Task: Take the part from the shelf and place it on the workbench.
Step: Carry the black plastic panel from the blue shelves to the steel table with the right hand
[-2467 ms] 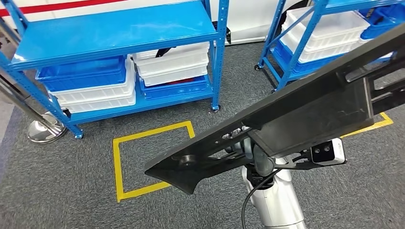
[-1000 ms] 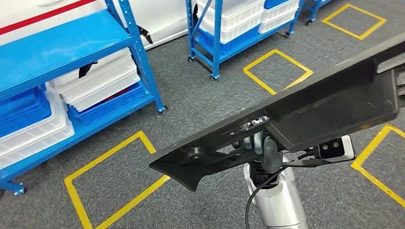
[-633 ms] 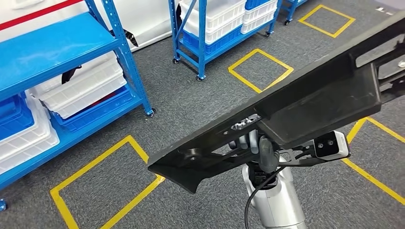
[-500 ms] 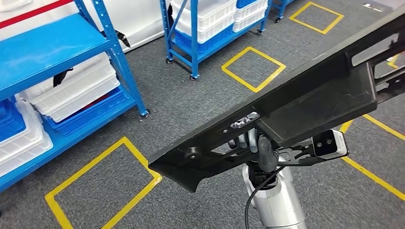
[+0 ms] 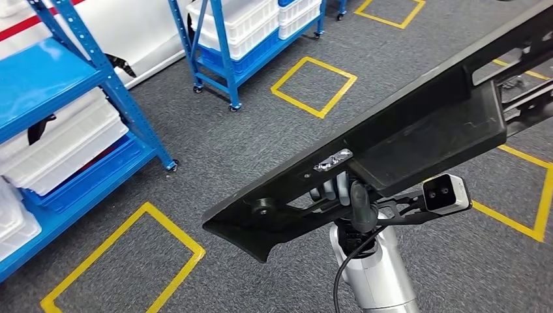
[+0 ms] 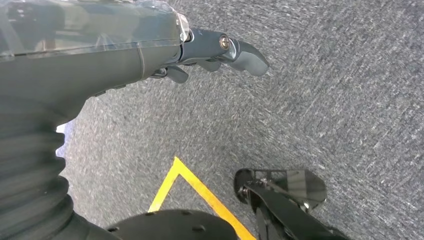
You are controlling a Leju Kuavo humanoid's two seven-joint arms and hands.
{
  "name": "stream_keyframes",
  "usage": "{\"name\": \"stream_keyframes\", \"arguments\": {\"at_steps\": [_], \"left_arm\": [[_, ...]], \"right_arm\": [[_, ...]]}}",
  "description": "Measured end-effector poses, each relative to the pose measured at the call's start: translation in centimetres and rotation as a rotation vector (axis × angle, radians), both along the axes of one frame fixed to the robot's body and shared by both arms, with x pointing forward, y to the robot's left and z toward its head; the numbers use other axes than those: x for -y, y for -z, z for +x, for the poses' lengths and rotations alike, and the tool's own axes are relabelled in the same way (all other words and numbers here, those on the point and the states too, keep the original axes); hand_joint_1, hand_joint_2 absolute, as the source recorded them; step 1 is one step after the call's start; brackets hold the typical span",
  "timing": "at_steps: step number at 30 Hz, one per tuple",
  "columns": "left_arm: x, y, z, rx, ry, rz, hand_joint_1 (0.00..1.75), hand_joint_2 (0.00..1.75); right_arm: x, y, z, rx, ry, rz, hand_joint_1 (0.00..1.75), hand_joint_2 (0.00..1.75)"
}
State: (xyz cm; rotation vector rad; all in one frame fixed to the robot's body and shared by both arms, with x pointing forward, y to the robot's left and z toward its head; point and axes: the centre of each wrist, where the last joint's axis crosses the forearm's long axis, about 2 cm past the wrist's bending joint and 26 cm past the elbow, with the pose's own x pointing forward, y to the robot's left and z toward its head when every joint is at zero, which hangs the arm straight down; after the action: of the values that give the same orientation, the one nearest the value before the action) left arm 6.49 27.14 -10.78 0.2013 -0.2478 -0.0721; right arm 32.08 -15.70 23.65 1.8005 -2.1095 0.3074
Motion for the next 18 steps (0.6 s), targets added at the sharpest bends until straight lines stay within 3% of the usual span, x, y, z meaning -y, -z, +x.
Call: {"name": "stream_keyframes", "arguments": {"at_steps": [18], "left_arm": [[0.07,-0.03,0.14,0.008,0.008,0.002,0.0,1.75]], "right_arm": [[0.19,0.03,0.25,0.001,0.0,-0.008,1.75,1.75]]}}
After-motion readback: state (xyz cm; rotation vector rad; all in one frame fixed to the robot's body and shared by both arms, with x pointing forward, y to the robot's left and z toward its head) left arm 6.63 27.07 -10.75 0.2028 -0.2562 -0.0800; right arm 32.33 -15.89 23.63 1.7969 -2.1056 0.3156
